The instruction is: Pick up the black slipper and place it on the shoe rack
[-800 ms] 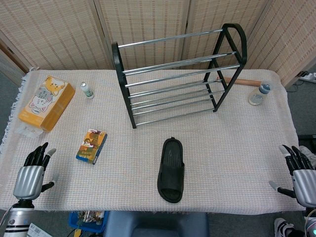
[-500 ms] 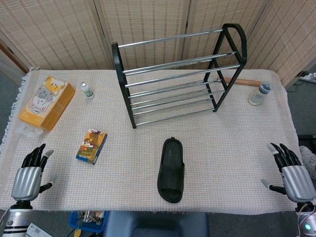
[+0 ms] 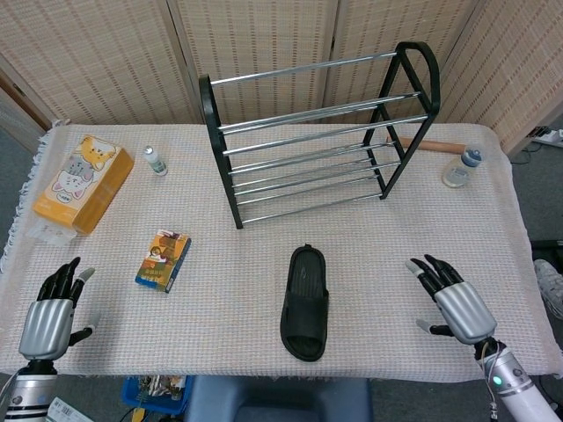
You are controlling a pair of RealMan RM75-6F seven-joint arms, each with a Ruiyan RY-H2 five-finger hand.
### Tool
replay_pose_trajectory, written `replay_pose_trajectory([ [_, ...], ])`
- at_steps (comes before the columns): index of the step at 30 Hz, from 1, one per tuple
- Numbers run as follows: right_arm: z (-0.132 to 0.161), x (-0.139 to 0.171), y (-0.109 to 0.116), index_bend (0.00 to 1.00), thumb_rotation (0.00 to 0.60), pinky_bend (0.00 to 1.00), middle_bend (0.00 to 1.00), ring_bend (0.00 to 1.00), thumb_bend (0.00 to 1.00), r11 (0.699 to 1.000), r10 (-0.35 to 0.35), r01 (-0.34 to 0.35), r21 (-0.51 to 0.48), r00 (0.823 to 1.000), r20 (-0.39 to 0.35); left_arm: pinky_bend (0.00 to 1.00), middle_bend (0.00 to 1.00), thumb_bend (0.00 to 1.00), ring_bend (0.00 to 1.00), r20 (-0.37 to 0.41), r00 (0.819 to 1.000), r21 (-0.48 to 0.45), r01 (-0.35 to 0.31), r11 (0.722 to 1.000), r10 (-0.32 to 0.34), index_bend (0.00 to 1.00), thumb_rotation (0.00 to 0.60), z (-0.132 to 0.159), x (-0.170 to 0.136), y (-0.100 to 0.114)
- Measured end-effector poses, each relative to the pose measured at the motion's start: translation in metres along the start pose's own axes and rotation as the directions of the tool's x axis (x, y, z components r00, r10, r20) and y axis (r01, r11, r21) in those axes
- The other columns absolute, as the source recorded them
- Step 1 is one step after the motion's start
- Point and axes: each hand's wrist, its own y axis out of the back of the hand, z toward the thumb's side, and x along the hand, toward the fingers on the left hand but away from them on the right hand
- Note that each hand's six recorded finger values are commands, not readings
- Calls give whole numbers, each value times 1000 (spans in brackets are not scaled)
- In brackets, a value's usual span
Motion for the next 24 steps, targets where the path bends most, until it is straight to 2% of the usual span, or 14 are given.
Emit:
replay_pose_trajectory([
  [4,25,-27,-18,0,600,96,63,0,82,1000,30,-29,12,995,-98,151,0,323,0,-16,1000,-6,-4,1000,4,162,600,-5,-3,1],
  [9,44,-47,-34,0,600,34,14,0,62,998,67,-63,32,984,-162,151,0,323,0,-26,1000,-9,-10,1000,10,162,600,-9,-6,3],
  [12,62,-60,-44,0,600,0,0,0,28,997,71,-64,39,974,-216,151,0,323,0,-32,999,-6,-10,1000,10,162,600,-12,-8,3],
  [19,104,-81,-62,0,600,0,0,0,0,995,68,-40,88,937,-344,151,0,323,0,-40,999,-11,-9,1000,9,162,600,-16,-10,0],
  [24,123,-87,-72,0,600,0,0,0,0,994,78,-42,100,917,-391,151,0,323,0,-51,999,-14,-9,1000,9,162,600,-20,-12,-1],
])
